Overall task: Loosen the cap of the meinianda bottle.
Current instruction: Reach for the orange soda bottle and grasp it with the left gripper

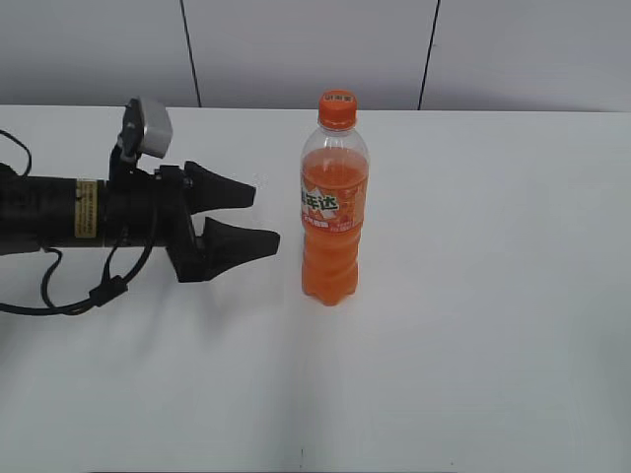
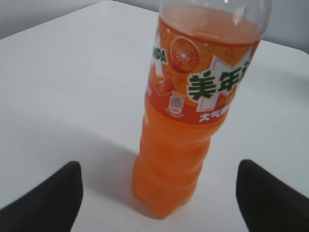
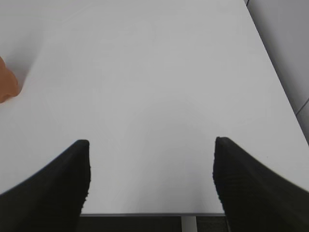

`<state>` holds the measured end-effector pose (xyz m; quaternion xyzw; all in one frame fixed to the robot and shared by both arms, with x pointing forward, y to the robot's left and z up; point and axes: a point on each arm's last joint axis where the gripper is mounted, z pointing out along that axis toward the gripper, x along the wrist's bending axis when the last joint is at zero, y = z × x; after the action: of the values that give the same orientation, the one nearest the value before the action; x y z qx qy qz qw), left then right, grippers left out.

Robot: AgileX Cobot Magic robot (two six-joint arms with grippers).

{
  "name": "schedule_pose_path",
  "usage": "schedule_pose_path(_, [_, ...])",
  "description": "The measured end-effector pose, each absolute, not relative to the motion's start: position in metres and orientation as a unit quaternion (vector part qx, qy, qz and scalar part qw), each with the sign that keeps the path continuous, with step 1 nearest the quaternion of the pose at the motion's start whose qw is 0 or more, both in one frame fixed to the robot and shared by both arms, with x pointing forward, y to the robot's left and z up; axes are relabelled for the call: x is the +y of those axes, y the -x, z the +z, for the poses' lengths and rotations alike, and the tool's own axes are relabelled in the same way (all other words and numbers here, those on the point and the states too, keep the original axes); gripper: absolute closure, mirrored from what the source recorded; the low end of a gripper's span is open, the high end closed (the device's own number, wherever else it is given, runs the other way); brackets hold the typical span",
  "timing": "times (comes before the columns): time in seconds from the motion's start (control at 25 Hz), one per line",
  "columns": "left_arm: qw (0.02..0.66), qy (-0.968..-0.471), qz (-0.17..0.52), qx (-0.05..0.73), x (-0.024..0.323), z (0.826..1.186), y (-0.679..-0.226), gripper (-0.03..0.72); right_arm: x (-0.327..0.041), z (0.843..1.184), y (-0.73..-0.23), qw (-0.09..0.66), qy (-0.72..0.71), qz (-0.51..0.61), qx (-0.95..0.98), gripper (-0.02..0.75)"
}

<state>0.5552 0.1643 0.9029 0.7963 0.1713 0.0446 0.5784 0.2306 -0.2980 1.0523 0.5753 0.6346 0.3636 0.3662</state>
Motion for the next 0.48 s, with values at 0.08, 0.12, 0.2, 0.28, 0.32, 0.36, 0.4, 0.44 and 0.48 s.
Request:
schedule_pose_path(0.08, [0.581, -0.798, 0.040, 0.158, 0.154, 0.902, -0.557, 0.100, -0.298, 1.052, -0.231, 0.366, -0.575, 0.364, 0.635, 0.146])
schedule_pose_path(0.12, [0.581, -0.799, 0.040, 0.151, 0.150, 0.902, -0.559, 0.101, -0.298, 1.052, -0.231, 0.366, -0.575, 0.364, 0.635, 0.146])
schedule_pose_path(0.2, [0.582, -0.800, 0.037, 0.138, 0.140, 0.901, -0.562, 0.101, -0.298, 1.052, -0.231, 0.366, -0.575, 0.364, 0.635, 0.146])
schedule_pose_path(0.28, [0.584, -0.801, 0.036, 0.128, 0.132, 0.899, -0.566, 0.102, -0.298, 1.052, -0.231, 0.366, -0.575, 0.364, 0.635, 0.146])
schedule_pose_path(0.32, [0.584, -0.801, 0.036, 0.124, 0.129, 0.898, -0.568, 0.102, -0.298, 1.052, -0.231, 0.366, -0.575, 0.364, 0.635, 0.146])
schedule_pose_path(0.36, [0.584, -0.802, 0.035, 0.120, 0.124, 0.897, -0.570, 0.102, -0.298, 1.052, -0.231, 0.366, -0.575, 0.364, 0.635, 0.146])
schedule_pose_path(0.4, [0.584, -0.803, 0.035, 0.116, 0.121, 0.896, -0.571, 0.102, -0.298, 1.052, -0.231, 0.366, -0.575, 0.364, 0.635, 0.146])
schedule_pose_path(0.44, [0.584, -0.803, 0.036, 0.111, 0.118, 0.895, -0.574, 0.102, -0.298, 1.052, -0.231, 0.366, -0.575, 0.364, 0.635, 0.146])
schedule_pose_path(0.48, [0.584, -0.804, 0.036, 0.108, 0.115, 0.895, -0.575, 0.102, -0.298, 1.052, -0.231, 0.366, -0.575, 0.364, 0.635, 0.146])
